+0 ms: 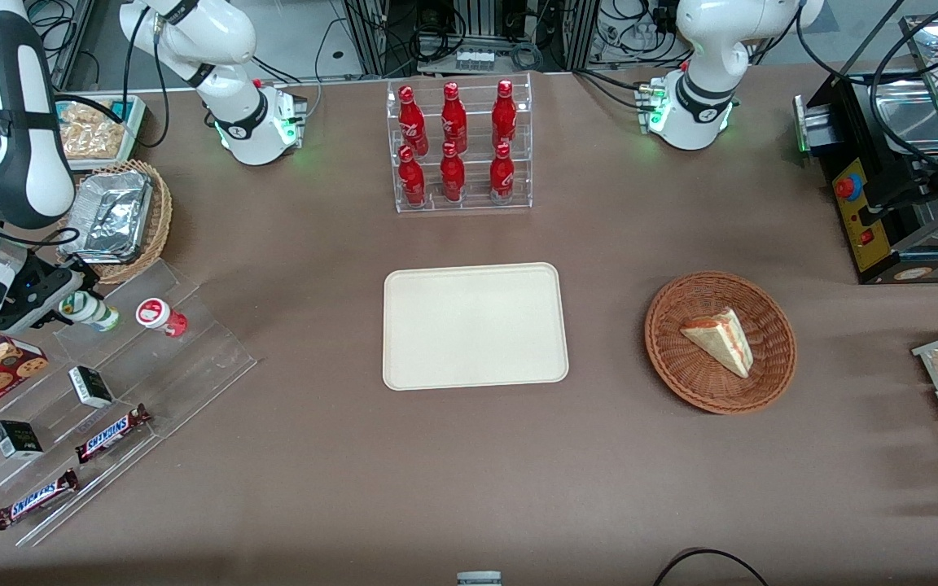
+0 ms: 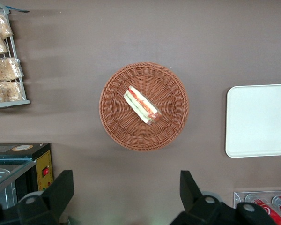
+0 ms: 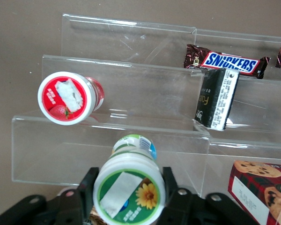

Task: Place green gum on tray
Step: 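Close the right gripper around the green-labelled gum bottle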

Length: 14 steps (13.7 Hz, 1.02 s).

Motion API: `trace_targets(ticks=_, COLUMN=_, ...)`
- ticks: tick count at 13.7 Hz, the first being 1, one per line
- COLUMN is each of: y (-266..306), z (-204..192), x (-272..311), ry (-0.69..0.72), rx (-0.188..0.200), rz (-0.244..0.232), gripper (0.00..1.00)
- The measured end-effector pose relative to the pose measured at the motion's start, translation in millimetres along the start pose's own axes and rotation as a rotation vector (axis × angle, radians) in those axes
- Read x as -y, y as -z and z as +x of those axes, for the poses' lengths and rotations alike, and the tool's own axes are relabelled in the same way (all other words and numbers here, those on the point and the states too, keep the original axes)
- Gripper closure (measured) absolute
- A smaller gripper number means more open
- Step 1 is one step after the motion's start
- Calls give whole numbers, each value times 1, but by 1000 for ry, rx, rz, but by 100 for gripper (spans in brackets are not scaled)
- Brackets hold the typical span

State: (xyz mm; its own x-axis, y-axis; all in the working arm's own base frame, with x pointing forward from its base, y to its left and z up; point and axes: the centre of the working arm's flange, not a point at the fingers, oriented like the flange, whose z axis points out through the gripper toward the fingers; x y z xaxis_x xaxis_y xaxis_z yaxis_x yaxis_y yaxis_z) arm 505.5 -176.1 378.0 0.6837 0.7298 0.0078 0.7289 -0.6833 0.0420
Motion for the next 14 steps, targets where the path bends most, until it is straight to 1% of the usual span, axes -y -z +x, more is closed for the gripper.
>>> trace_targets(ticks=4, y=1, z=4, x=1, ry=7, rx=-2, rz=-4, gripper=41)
trace_targets(ticks=8, y=25, z=14, x=-6, ry=18, rx=-21, rz=-41, gripper=41)
trace_targets(ticks=10, y=42, z=25, x=-9, ry=9, rx=-24, rz=-46, gripper=41)
trace_targets(ticks=12, y=60, z=45, x=-5, ry=-25, rx=-15, rz=-22, gripper=41)
trace_targets(ticks=14, y=78, z=70, x=1, ry=-85, rx=9, rz=19, gripper=41)
